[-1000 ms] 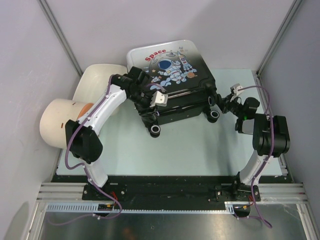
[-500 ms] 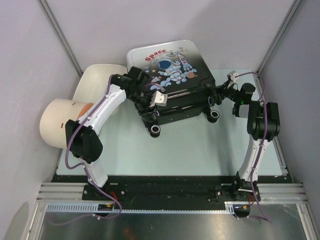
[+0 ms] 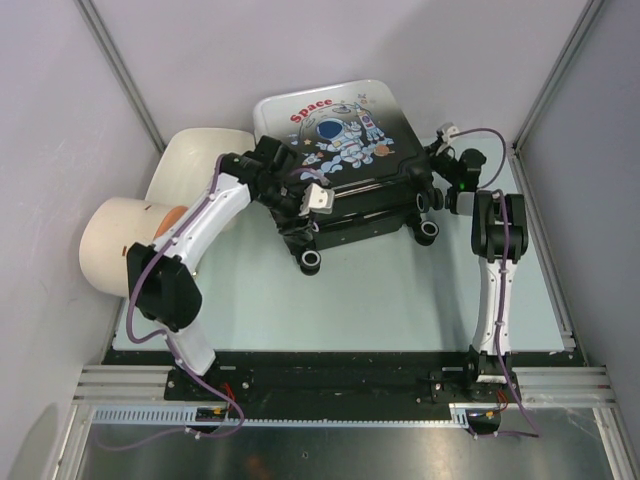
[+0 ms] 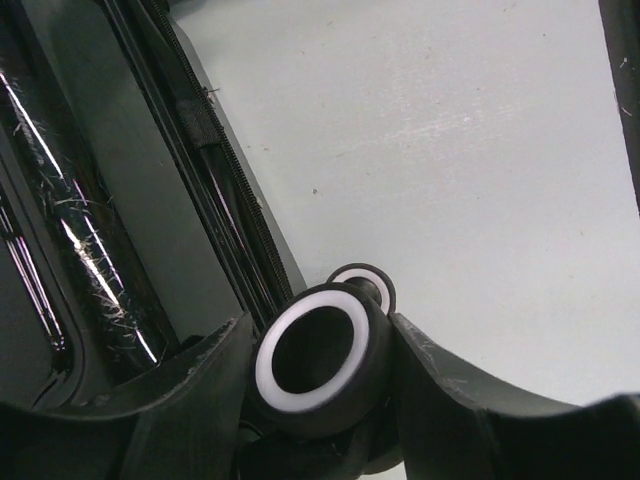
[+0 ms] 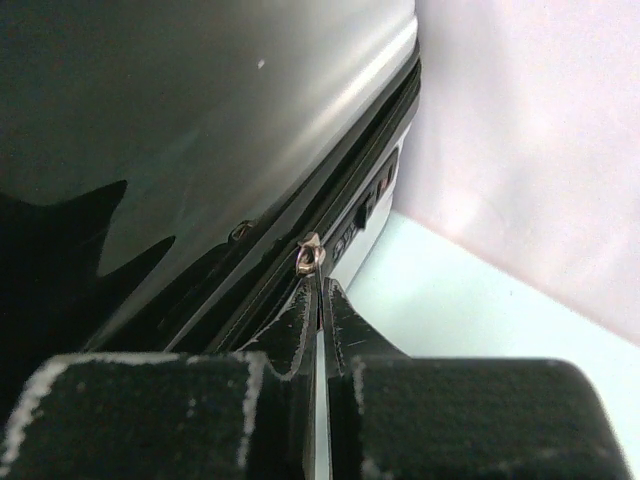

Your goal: Open, take out, and arrange the luggage

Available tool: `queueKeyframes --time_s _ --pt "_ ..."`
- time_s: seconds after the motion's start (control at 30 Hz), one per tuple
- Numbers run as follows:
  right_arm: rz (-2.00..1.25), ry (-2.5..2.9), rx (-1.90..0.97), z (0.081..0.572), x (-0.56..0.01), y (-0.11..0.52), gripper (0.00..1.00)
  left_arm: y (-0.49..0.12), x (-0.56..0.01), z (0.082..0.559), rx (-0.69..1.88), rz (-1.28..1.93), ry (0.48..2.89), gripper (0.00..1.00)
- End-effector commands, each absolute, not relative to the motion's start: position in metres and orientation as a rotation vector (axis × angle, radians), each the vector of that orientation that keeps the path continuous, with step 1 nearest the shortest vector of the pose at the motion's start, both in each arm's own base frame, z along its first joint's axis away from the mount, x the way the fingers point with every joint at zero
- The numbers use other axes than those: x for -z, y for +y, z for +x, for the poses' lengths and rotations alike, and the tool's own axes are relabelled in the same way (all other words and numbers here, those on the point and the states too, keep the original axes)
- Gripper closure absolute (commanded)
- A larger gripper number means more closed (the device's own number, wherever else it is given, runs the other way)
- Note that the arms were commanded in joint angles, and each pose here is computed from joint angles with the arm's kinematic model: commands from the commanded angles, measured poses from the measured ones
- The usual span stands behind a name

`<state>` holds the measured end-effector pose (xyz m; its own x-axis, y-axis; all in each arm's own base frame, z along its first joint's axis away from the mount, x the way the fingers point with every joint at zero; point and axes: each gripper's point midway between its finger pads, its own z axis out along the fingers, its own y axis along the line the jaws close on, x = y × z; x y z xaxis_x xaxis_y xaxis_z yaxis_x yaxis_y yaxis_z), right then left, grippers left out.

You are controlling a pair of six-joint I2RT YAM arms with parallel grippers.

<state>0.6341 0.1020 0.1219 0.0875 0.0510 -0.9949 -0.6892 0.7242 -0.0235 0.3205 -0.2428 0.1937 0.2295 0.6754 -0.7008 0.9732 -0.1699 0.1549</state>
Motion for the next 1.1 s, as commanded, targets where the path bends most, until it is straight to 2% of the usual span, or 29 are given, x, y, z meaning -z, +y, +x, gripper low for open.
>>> queueKeyframes --time_s 0.0,0.1,0.13,0.2,0.23,0.3,0.33,0.37,0.4,0.5,0.53,0.57,0.6,0.63,0.83,0.93,1.07 --pt "-0.555 1.273 -0.539 0.661 -0.158 0.114 1.00 -0.234 -0.159 0.374 0.487 1.790 1.671 0.37" --pt "-0.554 1.269 -0.555 0.662 -0.171 0.116 0.90 -0.249 -0.168 0.353 0.535 1.798 1.645 0.25" --pt "-0.550 1.296 -0.572 0.656 -0.164 0.116 0.70 -0.253 -0.180 0.348 0.537 1.786 1.624 0.23" --pt "-0.565 1.285 -0.571 0.643 -0.184 0.111 0.54 -0.261 -0.200 0.344 0.575 1.722 1.631 0.18" --pt "-0.548 1.307 -0.566 0.640 -0.185 0.099 0.40 -0.264 -0.216 0.341 0.597 1.690 1.613 0.17" --pt "-0.525 1.339 -0.560 0.624 -0.195 0.086 0.25 -0.266 -0.244 0.340 0.616 1.614 1.608 0.15" --pt "-0.494 1.397 -0.569 0.619 -0.186 0.071 0.19 -0.268 -0.263 0.333 0.652 1.588 1.570 0.08" --pt "-0.497 1.398 -0.579 0.613 -0.203 0.066 0.11 -0.266 -0.278 0.332 0.676 1.540 1.568 0.00" --pt "-0.465 1.432 -0.591 0.611 -0.204 0.057 0.07 -0.264 -0.289 0.328 0.703 1.511 1.560 0.00" --pt "-0.388 1.501 -0.598 0.608 -0.217 0.029 0.09 -0.256 -0.319 0.328 0.795 1.359 1.611 0.00" --pt "-0.333 1.572 -0.601 0.610 -0.209 0.022 0.09 -0.247 -0.324 0.338 0.819 1.278 1.657 0.00" --pt "-0.338 1.558 -0.581 0.618 -0.234 0.020 0.09 -0.244 -0.332 0.350 0.893 1.136 1.740 0.00" --pt "-0.285 1.661 -0.626 0.620 -0.217 0.020 0.11 -0.238 -0.335 0.361 0.935 1.041 1.792 0.00" --pt "-0.267 1.690 -0.648 0.623 -0.219 0.024 0.12 -0.218 -0.338 0.380 0.982 0.827 1.910 0.00" --pt "-0.122 1.779 -0.886 0.637 -0.249 0.054 0.14 -0.128 -0.335 0.485 0.872 0.166 2.080 0.00" --pt "-0.076 1.780 -0.966 0.636 -0.257 0.066 0.06 -0.102 -0.325 0.510 0.742 0.022 2.087 0.00" --pt "-0.085 1.821 -1.082 0.625 -0.246 0.093 0.04 -0.090 -0.306 0.531 0.747 -0.047 2.109 0.00"
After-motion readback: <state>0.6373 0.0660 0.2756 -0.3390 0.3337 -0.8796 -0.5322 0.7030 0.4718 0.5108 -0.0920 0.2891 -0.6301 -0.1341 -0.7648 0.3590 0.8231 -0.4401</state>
